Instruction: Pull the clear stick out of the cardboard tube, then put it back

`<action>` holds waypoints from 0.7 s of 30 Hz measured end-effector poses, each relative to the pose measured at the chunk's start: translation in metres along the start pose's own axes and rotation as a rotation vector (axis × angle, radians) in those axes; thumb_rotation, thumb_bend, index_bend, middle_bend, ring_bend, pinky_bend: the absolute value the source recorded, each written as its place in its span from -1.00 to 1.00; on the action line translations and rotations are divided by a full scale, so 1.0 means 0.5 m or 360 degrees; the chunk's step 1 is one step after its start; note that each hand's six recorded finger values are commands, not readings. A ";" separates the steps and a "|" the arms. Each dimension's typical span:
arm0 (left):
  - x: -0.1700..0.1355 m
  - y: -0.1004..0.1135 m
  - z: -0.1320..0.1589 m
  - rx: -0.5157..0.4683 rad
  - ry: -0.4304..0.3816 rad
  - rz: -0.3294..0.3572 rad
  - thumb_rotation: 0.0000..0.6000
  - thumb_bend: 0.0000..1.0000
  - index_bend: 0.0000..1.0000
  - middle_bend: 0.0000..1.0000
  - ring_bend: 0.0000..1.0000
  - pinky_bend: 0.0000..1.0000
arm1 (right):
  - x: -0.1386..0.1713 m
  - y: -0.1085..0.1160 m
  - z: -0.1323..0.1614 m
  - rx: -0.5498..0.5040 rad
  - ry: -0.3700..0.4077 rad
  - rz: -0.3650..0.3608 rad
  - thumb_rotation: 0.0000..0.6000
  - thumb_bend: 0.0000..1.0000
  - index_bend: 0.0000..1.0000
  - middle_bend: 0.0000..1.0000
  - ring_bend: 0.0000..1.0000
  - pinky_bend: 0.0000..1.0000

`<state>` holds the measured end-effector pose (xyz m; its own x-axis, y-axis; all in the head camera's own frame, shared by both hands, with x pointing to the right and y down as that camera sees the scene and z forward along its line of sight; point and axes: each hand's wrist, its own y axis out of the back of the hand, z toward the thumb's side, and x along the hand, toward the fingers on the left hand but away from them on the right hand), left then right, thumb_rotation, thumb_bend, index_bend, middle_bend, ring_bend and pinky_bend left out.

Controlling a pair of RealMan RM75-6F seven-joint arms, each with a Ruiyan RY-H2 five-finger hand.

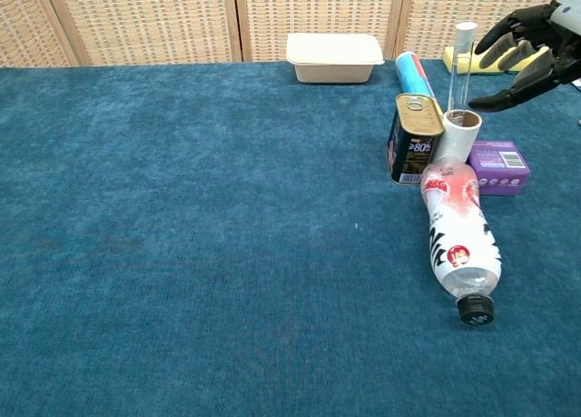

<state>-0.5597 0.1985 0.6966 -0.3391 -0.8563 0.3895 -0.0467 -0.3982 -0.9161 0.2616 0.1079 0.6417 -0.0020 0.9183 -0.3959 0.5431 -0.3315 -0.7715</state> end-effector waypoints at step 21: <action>-0.004 0.000 -0.005 -0.0001 0.0017 0.0005 1.00 -0.69 -0.09 -0.16 -0.53 -0.37 | -0.024 -0.036 0.029 0.0121 0.0075 0.0016 1.00 -0.64 -0.28 -0.24 -0.33 -0.33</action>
<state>-0.5612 0.2010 0.6956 -0.3490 -0.8541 0.3857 -0.0461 -0.3954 -0.9173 0.2399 0.0995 0.6532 0.0433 0.9234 -0.3814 0.4773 -0.3545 -0.8041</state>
